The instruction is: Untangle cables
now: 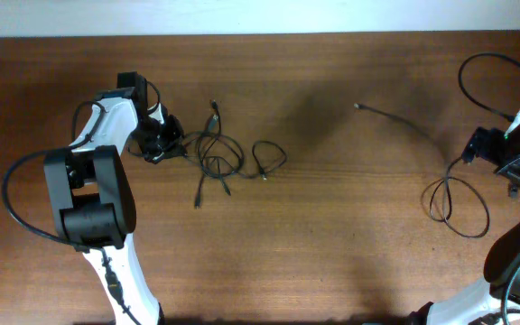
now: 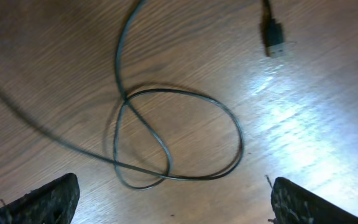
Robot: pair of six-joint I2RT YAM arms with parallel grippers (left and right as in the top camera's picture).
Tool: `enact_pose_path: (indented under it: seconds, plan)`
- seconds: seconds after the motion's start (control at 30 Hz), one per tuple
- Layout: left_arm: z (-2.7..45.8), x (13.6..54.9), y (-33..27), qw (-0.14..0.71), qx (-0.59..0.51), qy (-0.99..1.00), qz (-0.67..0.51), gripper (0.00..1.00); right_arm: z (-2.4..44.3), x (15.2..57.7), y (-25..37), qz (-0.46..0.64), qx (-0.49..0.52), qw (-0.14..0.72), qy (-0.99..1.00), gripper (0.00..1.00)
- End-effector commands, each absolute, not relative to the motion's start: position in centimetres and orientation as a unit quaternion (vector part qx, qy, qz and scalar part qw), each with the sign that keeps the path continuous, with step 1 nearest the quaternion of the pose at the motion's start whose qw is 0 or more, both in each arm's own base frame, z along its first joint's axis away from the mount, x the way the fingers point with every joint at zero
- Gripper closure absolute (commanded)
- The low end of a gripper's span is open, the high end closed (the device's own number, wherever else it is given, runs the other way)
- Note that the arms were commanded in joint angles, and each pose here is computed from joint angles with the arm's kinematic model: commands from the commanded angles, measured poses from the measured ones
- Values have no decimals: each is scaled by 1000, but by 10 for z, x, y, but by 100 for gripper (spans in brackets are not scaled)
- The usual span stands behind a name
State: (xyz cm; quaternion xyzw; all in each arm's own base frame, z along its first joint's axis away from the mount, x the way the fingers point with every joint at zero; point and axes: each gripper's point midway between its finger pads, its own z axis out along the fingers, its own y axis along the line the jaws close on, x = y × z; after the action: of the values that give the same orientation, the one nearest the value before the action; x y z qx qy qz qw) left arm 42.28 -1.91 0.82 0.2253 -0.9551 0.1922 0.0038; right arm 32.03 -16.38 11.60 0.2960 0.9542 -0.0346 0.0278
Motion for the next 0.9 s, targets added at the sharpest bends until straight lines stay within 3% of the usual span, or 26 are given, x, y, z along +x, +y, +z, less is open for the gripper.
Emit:
enact_pose_path:
  seconds: [0.0, 0.87]
  plan:
    - [2, 419, -20, 13, 231, -955, 188, 100, 114, 328, -139, 15, 287, 30, 957, 1]
    - [8, 417, -32, 22, 212, -951, 226, 100, 114, 329, -136, 17, 285, 30, 958, 1]
